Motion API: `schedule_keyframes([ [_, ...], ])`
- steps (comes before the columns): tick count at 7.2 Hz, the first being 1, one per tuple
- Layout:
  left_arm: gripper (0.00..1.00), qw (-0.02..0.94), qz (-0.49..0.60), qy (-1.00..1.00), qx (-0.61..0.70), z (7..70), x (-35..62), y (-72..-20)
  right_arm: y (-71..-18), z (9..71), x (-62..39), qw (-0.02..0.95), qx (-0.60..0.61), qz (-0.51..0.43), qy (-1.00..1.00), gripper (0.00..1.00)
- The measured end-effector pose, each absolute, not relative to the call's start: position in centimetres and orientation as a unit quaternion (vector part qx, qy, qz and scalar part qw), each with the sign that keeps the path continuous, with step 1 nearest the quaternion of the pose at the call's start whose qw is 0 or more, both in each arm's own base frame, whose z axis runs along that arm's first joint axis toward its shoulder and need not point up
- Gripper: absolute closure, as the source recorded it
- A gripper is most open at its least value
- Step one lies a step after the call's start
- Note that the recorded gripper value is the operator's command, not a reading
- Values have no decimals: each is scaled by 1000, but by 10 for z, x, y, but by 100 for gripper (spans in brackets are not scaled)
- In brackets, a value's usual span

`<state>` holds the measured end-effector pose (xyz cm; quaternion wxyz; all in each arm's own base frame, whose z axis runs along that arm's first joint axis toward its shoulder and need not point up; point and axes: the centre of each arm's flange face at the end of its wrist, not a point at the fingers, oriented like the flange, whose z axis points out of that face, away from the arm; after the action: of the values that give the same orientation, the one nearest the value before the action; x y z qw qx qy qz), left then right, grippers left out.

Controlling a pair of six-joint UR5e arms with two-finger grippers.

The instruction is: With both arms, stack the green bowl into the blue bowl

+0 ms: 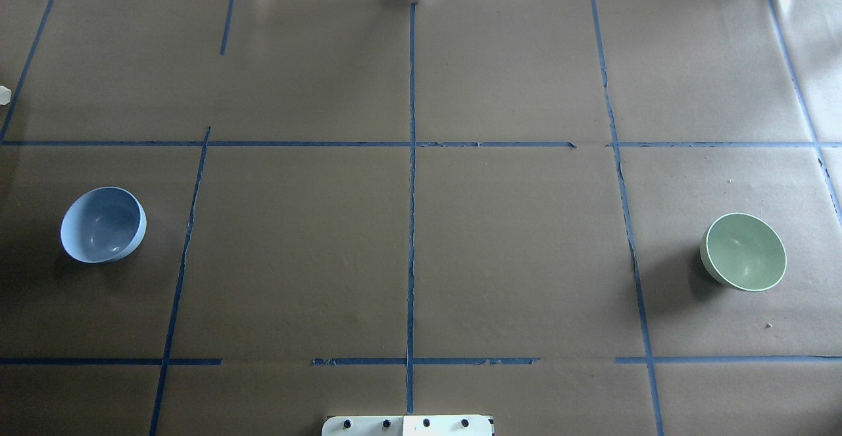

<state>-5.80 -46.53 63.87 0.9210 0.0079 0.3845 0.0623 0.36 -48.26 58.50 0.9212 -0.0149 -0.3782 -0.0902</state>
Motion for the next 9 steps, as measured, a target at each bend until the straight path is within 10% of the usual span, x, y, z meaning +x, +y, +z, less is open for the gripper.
schedule_keyframes([
  [9, 0, 889, 18, 457, 35, 625, 26, -444, -476, 589, 0, 911, -2, -97, -401, 0],
])
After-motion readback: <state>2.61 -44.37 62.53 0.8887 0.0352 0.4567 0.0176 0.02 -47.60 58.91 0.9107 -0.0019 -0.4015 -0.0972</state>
